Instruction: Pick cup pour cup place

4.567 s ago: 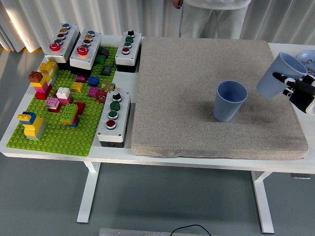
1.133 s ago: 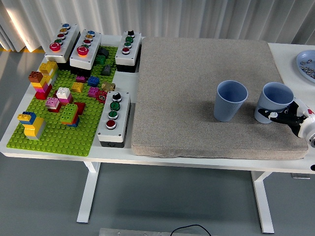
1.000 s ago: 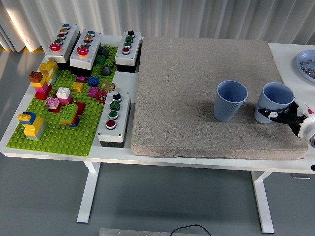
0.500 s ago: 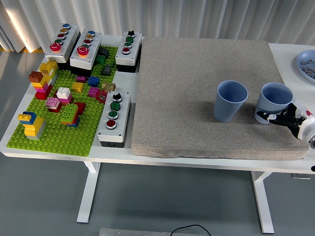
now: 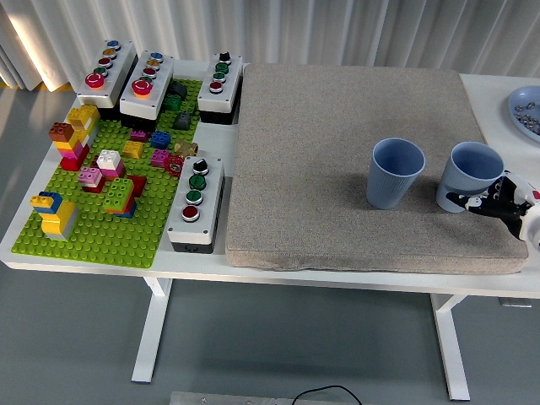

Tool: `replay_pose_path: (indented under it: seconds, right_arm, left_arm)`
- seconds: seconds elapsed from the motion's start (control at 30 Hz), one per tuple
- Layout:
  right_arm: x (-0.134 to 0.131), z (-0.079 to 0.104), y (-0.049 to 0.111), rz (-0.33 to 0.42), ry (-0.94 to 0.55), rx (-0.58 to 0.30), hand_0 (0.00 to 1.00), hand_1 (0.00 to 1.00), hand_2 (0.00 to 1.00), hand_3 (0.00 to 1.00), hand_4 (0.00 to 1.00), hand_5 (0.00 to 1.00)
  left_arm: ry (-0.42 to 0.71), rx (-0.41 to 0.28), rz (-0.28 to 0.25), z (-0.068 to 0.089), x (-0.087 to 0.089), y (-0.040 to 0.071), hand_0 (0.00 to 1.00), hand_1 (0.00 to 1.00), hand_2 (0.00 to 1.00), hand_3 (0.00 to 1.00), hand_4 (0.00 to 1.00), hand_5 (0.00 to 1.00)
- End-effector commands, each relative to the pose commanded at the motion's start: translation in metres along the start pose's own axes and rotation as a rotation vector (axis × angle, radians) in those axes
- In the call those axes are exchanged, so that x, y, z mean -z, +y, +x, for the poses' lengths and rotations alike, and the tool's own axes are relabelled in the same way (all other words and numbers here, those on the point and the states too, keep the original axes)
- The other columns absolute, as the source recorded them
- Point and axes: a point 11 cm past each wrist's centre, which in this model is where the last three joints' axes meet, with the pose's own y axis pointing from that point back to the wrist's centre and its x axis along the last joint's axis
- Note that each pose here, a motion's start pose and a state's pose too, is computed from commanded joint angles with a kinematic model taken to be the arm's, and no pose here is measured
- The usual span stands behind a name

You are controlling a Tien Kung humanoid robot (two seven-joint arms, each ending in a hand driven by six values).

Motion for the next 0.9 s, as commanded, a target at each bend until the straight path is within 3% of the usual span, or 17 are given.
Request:
replay_pose_path:
  seconds: [0.9]
  right_arm:
    - [-0.004,0.024,0.041,0.002,0.019,-0.028,0.962,0.925,0.998,0.998,0.904,0.28]
  left_arm:
    - [0.007,-0.004,0.006,0.003,0.002,0.0,0.731,0.774,0.823,0.677,0.508,0.953]
